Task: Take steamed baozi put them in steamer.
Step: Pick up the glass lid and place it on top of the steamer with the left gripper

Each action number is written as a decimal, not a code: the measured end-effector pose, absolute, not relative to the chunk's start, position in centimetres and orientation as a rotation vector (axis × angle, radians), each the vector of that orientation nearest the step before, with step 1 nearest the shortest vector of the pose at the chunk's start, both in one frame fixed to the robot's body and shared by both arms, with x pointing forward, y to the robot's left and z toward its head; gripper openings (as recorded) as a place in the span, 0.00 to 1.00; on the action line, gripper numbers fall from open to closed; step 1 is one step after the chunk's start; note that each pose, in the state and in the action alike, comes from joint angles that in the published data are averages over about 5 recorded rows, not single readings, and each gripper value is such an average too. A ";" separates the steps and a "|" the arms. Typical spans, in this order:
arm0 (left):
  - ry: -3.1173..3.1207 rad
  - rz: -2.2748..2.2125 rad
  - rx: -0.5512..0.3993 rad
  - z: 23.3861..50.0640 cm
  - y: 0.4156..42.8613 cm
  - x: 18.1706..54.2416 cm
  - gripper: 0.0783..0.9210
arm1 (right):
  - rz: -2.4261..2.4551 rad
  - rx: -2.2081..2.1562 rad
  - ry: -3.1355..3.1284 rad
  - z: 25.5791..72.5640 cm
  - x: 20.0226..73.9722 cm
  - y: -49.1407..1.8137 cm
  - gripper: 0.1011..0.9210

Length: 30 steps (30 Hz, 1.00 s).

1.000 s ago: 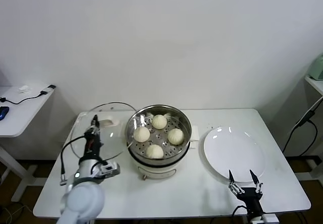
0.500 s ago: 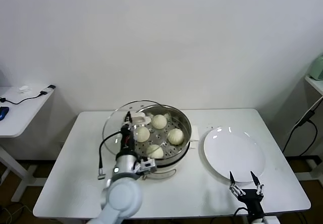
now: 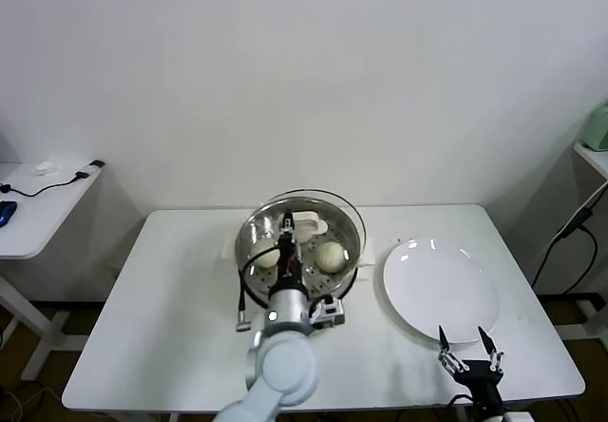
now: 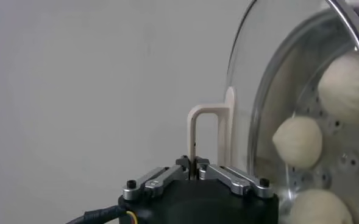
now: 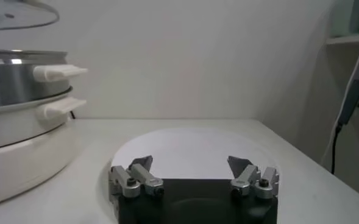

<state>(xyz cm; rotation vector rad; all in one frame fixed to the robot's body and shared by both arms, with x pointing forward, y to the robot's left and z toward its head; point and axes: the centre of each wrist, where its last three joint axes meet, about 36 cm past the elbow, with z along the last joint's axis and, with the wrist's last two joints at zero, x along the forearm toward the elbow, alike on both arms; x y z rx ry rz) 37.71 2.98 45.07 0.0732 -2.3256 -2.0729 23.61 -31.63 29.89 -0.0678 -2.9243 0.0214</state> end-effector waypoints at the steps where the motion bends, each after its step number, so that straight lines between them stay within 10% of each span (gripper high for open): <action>1: -2.325 -2.073 0.068 45.0 2.7 37.7 0.07 | 0.019 -0.069 -2.925 29.9 23.6 -31.6 0.88; 30: -2.200 -2.127 0.135 41.1 2.5 39.8 0.07 | -0.013 -0.058 -2.938 29.8 22.8 -30.9 0.88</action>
